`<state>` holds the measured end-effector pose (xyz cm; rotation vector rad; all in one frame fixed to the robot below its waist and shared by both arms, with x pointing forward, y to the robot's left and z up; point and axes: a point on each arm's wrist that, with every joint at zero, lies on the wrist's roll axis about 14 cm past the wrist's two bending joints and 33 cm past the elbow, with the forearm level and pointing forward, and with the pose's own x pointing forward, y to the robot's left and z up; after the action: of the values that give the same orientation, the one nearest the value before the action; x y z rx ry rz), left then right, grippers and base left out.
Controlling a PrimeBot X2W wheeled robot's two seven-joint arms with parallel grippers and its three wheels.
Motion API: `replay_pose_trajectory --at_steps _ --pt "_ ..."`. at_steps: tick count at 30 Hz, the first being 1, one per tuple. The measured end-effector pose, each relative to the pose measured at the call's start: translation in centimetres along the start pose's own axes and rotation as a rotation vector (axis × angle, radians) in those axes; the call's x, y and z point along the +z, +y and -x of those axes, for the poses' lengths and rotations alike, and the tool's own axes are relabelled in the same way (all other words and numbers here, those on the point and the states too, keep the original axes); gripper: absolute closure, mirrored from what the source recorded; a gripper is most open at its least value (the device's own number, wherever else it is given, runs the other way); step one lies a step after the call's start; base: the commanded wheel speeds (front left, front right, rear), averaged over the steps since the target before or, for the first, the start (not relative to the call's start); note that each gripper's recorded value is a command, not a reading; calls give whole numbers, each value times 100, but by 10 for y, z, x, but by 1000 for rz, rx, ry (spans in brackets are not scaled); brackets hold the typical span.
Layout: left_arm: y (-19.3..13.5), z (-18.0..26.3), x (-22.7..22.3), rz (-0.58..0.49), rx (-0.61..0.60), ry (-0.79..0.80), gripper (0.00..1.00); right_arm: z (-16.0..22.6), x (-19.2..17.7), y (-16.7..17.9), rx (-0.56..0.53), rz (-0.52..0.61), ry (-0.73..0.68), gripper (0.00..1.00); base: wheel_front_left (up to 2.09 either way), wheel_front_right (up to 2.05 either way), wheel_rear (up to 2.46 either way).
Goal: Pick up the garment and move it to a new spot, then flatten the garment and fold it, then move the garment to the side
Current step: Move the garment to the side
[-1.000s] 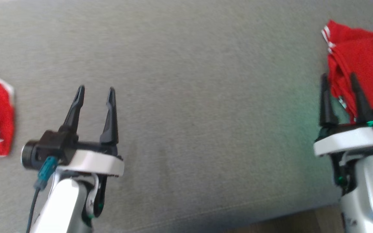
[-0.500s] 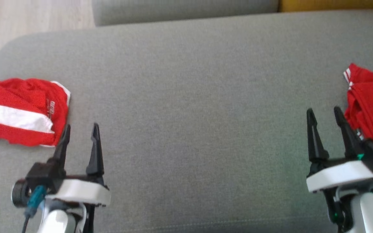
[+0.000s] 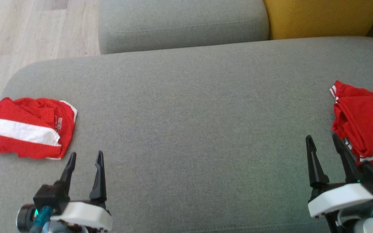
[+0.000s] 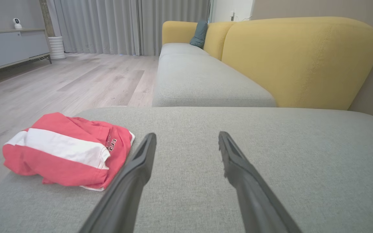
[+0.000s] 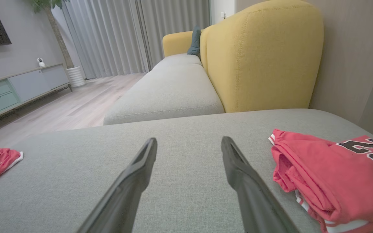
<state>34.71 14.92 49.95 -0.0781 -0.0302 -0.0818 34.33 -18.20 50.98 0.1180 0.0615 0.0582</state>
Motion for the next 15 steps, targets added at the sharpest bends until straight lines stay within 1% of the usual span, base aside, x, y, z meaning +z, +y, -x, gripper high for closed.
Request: replay_pose_trajectory --at_steps 3,15 --pt "0 6 -4 -3 1 14 0 5 -1 0 -1 0 8 0 0 0 0" --pt "-2 7 -4 0 3 19 0 7 7 1 -1 2 -6 0 0 0 0"
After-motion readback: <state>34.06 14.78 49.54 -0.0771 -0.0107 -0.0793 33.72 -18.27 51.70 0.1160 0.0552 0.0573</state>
